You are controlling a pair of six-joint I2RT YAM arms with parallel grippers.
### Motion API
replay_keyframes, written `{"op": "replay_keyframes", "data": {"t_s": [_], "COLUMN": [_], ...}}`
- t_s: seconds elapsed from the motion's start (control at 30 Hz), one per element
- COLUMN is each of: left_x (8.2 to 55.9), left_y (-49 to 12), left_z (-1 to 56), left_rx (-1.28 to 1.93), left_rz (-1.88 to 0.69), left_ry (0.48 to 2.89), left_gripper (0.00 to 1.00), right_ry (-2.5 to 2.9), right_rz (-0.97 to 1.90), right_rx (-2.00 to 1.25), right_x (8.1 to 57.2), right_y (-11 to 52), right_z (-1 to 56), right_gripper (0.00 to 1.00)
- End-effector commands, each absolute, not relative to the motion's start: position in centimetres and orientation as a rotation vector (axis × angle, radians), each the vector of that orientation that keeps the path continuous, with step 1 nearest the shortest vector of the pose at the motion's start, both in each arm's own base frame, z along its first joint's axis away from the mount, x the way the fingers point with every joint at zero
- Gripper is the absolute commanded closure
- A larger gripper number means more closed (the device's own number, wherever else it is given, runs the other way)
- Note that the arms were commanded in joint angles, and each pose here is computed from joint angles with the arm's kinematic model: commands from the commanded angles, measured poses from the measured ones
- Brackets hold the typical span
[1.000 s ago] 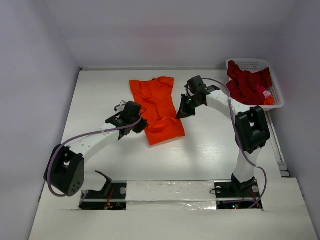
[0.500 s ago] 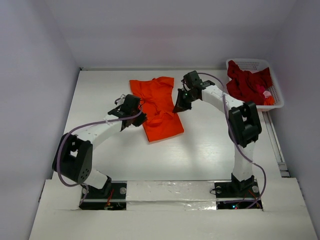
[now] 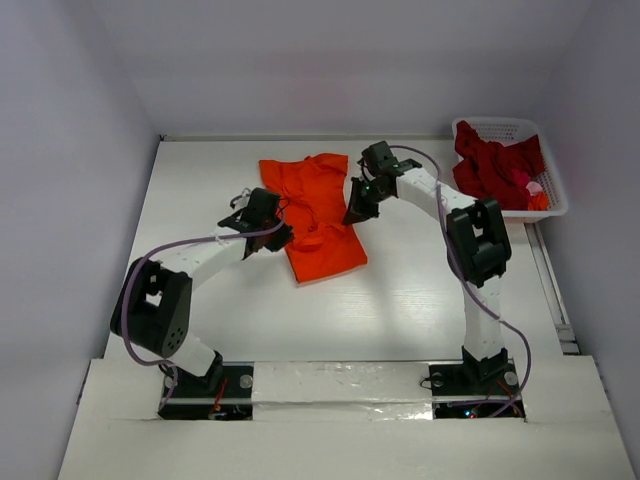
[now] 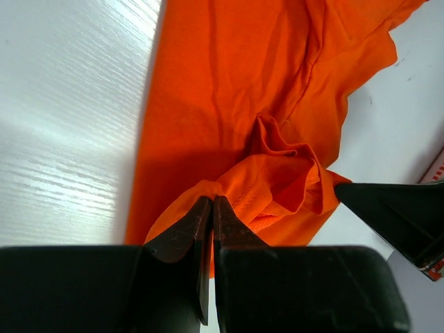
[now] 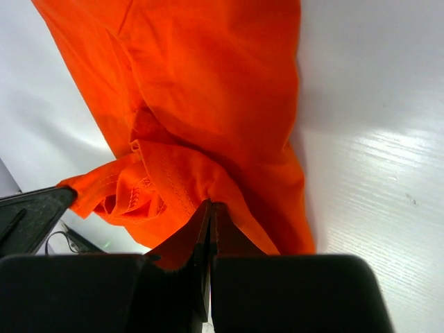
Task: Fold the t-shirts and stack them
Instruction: Fold the tshirt
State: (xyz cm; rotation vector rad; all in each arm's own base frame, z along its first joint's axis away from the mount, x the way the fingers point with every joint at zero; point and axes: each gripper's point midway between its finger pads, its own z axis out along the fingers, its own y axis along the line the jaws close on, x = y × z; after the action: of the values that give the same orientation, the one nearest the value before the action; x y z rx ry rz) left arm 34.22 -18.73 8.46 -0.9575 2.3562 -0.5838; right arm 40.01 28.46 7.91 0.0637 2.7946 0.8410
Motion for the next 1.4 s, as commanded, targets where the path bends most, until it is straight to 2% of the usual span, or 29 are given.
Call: {"op": "replay_keyframes", "data": {"t_s": [0.0,0.27,0.43,0.57,0.67,0.7,0.77,0.8,0.9,1.0,1.07,1.13,1.2,1.23,1.27,1.3,1.33,1.37], "left_x": [34.9,35.1,35.5,36.0,36.7,37.0,37.3,37.5,37.8,38.0,37.8,37.6,36.8,36.5,35.9,35.6,35.2,34.8], "left_y": [-18.8,-17.6,-17.3,-16.8,-16.2,-15.9,-15.5,-15.0,-14.6,-14.4,-14.6,-14.7,-15.9,-16.3,-17.1,-17.3,-17.7,-18.0], "left_z": [8.4,6.4,6.2,6.4,6.9,7.0,7.3,7.5,8.5,9.7,10.3,10.5,11.1,11.2,11.3,11.0,10.8,10.2], "left_rx": [-0.929,-0.971,-0.978,-1.000,-1.007,-1.015,-1.016,-1.027,-1.023,-1.001,-0.993,-0.991,-0.951,-0.936,-0.906,-0.898,-0.887,-0.886], "left_rz": [-0.588,-0.558,-0.547,-0.556,-0.560,-0.554,-0.550,-0.546,-0.557,-0.552,-0.575,-0.592,-0.612,-0.613,-0.614,-0.603,-0.601,-0.595], "left_ry": [2.348,2.355,2.350,2.331,2.310,2.305,2.295,2.283,2.256,2.244,2.236,2.237,2.248,2.255,2.272,2.283,2.298,2.317], "left_gripper": [1.00,1.00,0.85,0.84,0.77,0.71,0.66,0.64,0.62,0.62,0.66,0.77,0.86,0.97,1.00,1.00,1.00,1.00], "right_ry": [2.742,2.750,2.734,2.712,2.704,2.688,2.677,2.664,2.626,2.596,2.598,2.583,2.589,2.593,2.580,2.598,2.593,2.597], "right_rz": [0.861,0.844,0.803,0.743,0.700,0.698,0.689,0.690,0.694,0.715,0.733,0.744,0.753,0.757,0.758,0.758,0.767,0.770], "right_rx": [0.022,0.005,-0.011,-0.037,-0.046,-0.051,-0.060,-0.061,-0.062,-0.067,-0.063,-0.055,-0.056,-0.065,-0.064,-0.073,-0.085,-0.084], "right_x": [41.5,42.3,43.2,44.2,44.8,45.2,45.5,45.8,46.2,46.1,45.7,45.3,44.4,43.8,43.7,42.8,42.2,42.0], "right_y": [28.9,29.1,28.9,28.5,28.2,28.3,28.3,28.3,28.4,28.5,28.6,28.5,28.2,28.5,28.4,28.7,29.1,29.1], "right_z": [9.2,8.5,8.5,9.1,9.3,9.9,10.2,10.7,12.1,13.8,13.9,14.6,14.6,14.7,15.0,14.4,14.8,14.7], "right_gripper": [1.00,1.00,1.00,1.00,0.99,0.91,0.74,0.59,0.40,0.33,0.32,0.37,0.48,0.57,0.71,0.94,1.00,1.00]}}
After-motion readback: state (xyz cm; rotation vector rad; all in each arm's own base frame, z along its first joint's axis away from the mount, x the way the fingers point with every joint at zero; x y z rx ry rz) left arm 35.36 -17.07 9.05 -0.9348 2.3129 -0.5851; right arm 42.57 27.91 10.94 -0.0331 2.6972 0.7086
